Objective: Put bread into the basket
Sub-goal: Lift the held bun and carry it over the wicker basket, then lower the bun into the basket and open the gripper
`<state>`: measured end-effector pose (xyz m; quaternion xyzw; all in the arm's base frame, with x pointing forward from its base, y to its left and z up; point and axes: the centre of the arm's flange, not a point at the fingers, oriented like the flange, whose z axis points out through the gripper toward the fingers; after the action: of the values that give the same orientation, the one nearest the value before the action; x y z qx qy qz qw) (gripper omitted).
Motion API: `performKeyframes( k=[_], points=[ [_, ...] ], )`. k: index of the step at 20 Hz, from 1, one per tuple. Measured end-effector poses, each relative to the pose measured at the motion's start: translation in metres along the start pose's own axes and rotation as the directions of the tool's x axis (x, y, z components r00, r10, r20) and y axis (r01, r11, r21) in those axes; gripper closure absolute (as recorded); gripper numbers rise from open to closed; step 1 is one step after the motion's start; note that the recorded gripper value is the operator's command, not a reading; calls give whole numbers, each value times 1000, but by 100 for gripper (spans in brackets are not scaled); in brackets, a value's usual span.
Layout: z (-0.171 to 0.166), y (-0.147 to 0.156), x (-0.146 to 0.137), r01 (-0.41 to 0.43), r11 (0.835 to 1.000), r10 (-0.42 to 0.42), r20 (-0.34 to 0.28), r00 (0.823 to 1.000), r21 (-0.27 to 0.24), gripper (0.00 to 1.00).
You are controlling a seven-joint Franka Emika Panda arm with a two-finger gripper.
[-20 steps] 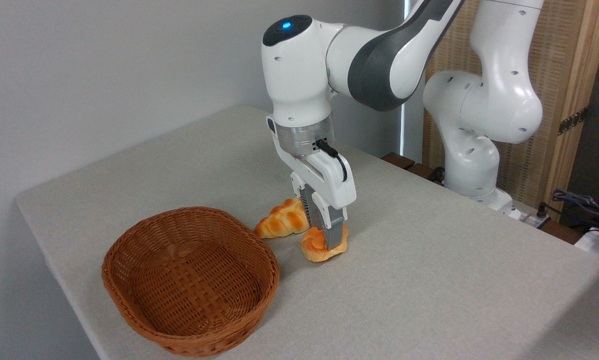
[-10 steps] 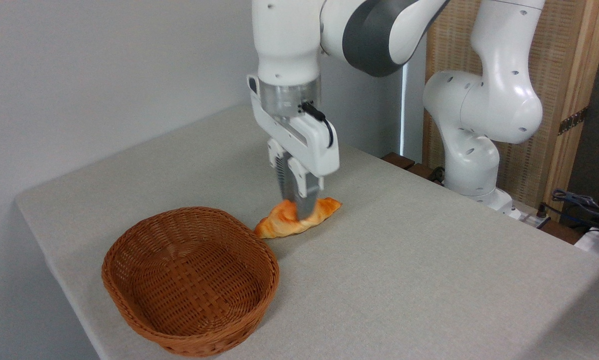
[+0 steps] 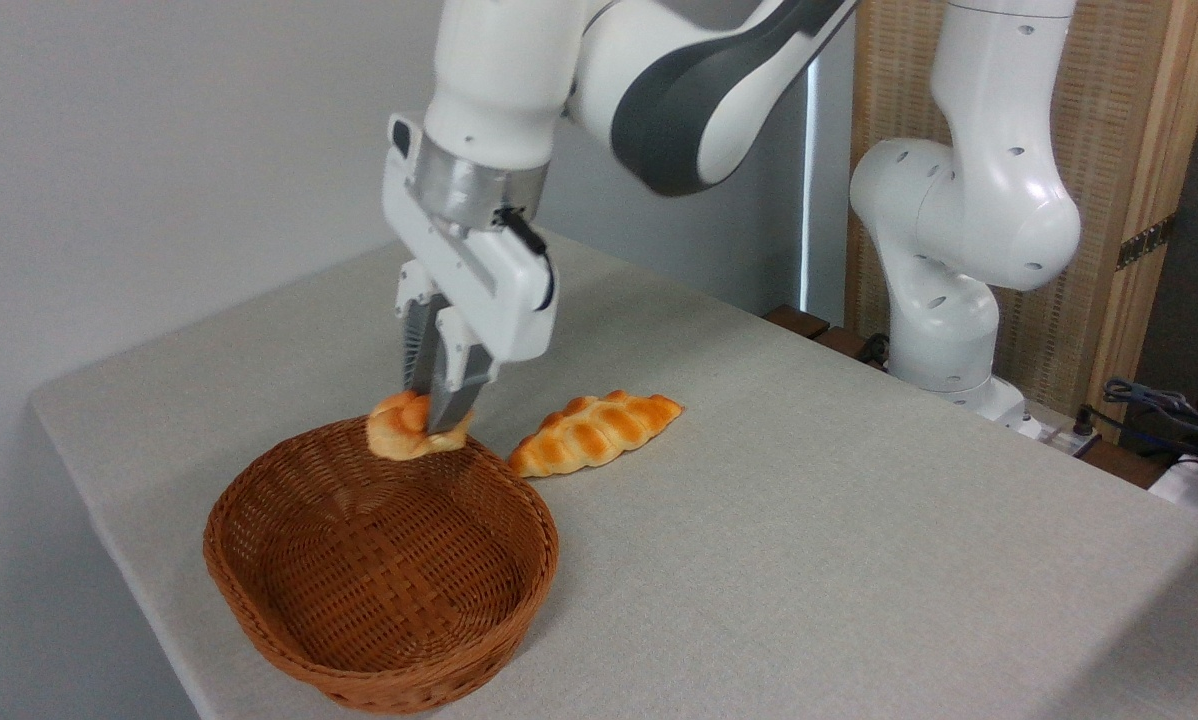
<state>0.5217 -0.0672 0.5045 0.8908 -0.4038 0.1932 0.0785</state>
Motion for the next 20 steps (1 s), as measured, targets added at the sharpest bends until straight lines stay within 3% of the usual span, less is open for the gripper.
performKeyframes(
  k=[2, 3, 5, 9, 11, 14, 20],
  points=[
    [18, 0, 10, -13, 999, 14, -18, 1000, 32, 65],
    [27, 0, 13, -19, 999, 20, -23, 1000, 43, 53],
    [41, -1, 17, -23, 998, 25, -24, 999, 53, 10],
    [55, 0, 18, -27, 999, 28, -9, 1000, 43, 9],
    [57, 1, 18, -29, 999, 29, -6, 1000, 40, 2],
    [59, 1, 18, -29, 999, 29, -5, 1000, 40, 0],
    [56, -2, 21, -29, 997, 31, -31, 999, 74, 0]
  ],
)
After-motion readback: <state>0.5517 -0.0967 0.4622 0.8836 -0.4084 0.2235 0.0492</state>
